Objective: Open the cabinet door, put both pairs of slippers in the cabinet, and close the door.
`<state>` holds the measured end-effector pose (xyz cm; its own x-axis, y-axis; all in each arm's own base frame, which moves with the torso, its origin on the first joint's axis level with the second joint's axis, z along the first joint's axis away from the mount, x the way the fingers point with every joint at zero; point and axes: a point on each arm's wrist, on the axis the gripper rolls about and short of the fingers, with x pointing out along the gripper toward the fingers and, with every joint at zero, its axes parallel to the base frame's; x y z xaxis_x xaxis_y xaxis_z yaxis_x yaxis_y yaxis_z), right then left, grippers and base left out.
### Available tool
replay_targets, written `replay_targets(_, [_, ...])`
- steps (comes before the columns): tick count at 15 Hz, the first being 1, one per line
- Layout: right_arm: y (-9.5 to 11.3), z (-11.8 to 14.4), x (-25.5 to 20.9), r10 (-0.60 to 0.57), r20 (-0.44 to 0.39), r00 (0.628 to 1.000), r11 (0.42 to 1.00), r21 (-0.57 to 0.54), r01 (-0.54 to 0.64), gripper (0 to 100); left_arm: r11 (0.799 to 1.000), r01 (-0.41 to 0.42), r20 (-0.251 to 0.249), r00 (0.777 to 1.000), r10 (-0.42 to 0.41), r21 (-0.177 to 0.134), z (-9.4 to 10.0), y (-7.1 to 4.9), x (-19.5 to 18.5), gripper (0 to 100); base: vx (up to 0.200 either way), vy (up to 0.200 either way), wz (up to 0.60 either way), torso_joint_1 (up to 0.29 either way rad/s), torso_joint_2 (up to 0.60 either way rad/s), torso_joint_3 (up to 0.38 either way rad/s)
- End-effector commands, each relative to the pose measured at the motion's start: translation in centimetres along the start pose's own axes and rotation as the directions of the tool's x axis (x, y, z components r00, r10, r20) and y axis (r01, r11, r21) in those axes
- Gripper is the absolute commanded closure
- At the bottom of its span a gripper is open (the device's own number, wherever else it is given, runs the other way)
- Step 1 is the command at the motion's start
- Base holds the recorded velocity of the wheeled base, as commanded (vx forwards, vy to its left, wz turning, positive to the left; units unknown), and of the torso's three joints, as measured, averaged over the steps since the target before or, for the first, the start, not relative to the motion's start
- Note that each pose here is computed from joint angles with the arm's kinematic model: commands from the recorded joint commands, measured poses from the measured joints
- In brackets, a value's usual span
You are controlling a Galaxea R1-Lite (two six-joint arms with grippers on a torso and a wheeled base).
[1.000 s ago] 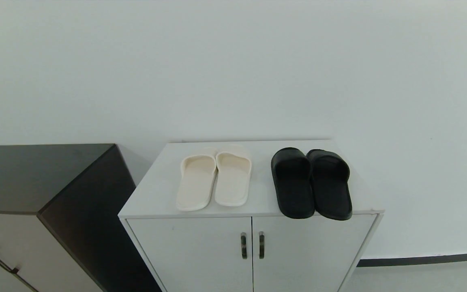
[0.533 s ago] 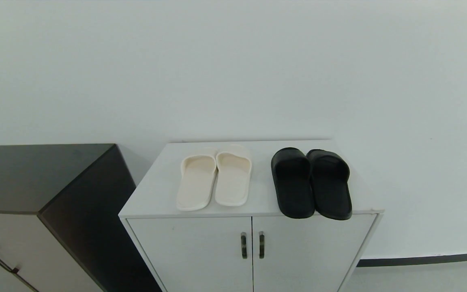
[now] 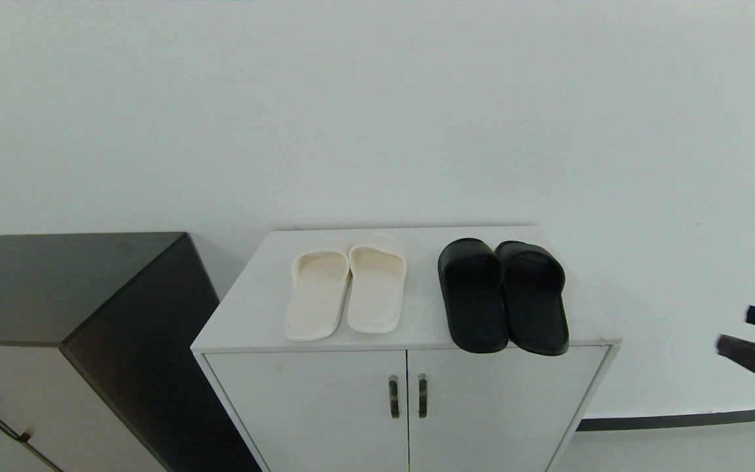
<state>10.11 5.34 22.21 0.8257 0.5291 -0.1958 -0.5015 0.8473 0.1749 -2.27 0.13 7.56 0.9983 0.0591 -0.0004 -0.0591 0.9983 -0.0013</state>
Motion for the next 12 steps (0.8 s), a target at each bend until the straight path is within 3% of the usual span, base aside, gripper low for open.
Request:
replay_targets(1, [3.5,0.2,8.7,-0.066,-0.059,0.996,0.998,0.008,0.067,0,1.0,-0.001,0.0,1.0,0.001,0.0,0.0,0.0,0.0,100,0.0,0.0,0.0,0.0,0.0,0.0])
replay_targets(8, [4.5,1.0,18.6,-0.349,-0.036,0.936,0.937,0.022,0.35,0,1.0,0.018,0.0,1.0,-0.018,0.012,0.0,0.0,0.0,100,0.0,0.0,0.0,0.0,0.0,0.0])
replay_targets(12, [5.2,-0.4,21.9,-0.459,-0.041,0.888,0.888,-0.012,0.459,0,1.0,0.021,0.0,1.0,-0.021,0.01,0.0,0.0,0.0,100,0.0,0.0,0.0,0.0,0.0,0.0])
